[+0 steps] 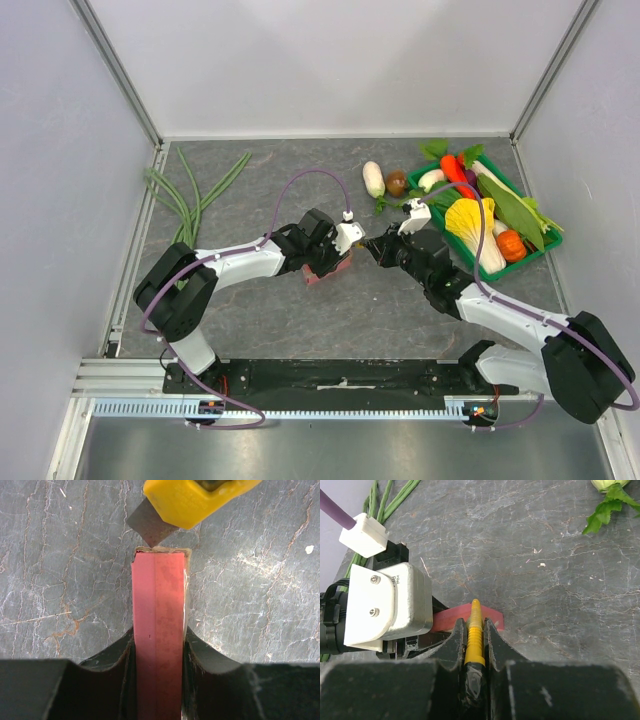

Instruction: Unpack the express box

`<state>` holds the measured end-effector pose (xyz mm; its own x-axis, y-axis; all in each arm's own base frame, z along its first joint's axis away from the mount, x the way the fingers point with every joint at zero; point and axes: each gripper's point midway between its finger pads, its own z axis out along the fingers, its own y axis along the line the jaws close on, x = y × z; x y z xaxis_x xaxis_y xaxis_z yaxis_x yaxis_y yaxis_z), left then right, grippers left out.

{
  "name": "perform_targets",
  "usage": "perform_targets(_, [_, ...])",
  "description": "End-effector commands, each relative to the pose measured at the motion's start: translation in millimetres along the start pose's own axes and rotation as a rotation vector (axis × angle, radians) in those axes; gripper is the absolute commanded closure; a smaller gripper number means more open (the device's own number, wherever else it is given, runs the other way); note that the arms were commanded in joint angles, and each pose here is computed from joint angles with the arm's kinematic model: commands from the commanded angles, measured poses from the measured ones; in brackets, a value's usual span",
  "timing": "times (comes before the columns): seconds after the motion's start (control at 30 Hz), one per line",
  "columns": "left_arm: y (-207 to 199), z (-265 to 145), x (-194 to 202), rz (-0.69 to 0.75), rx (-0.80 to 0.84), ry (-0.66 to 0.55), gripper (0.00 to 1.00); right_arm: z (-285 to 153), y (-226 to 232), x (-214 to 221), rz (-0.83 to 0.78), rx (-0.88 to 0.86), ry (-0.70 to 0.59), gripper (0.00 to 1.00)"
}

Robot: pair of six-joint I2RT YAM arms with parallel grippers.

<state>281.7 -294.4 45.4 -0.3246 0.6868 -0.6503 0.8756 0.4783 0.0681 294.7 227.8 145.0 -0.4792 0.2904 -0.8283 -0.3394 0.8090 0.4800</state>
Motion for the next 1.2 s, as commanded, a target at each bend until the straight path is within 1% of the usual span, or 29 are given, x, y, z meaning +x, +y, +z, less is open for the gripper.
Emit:
perform_targets(0.0, [-8.6, -1.0, 17.9, -0.004, 0.041, 0.051, 0.73, 3.6, 7.6, -14.2, 0.008, -0.027, -0.051, 1.0])
perform_targets(0.37, [-7.6, -1.1, 18.2, -0.005, 0.035, 0.052, 0.73, 7.1, 5.4, 0.3, -0.016, -0.036, 0.002, 1.0])
perform_targets(0.53, [-4.6, -0.6, 19.2, -0.003, 0.02, 0.059, 0.76, 4.3, 10.0, 21.7, -0.086, -0.097, 0.101, 1.0])
perform_targets(0.73, [0.3, 3.4, 28.1, -0.009, -0.011, 0.099, 0.8, -4.8, 16.1, 50.9, -0.116, -0.176, 0.233, 1.0])
perform_targets(0.97, [9.3, 4.2, 34.8, -0.006, -0.057, 0.127, 0.84, -17.6, 5.2, 78.7, -0.132, -0.158, 0.363, 1.0])
perform_targets(1.17, [12.2, 6.1, 36.6, -0.016, -0.072, 0.138, 0.87, -27.7, -0.7, 84.6, -0.132, -0.132, 0.396, 1.0])
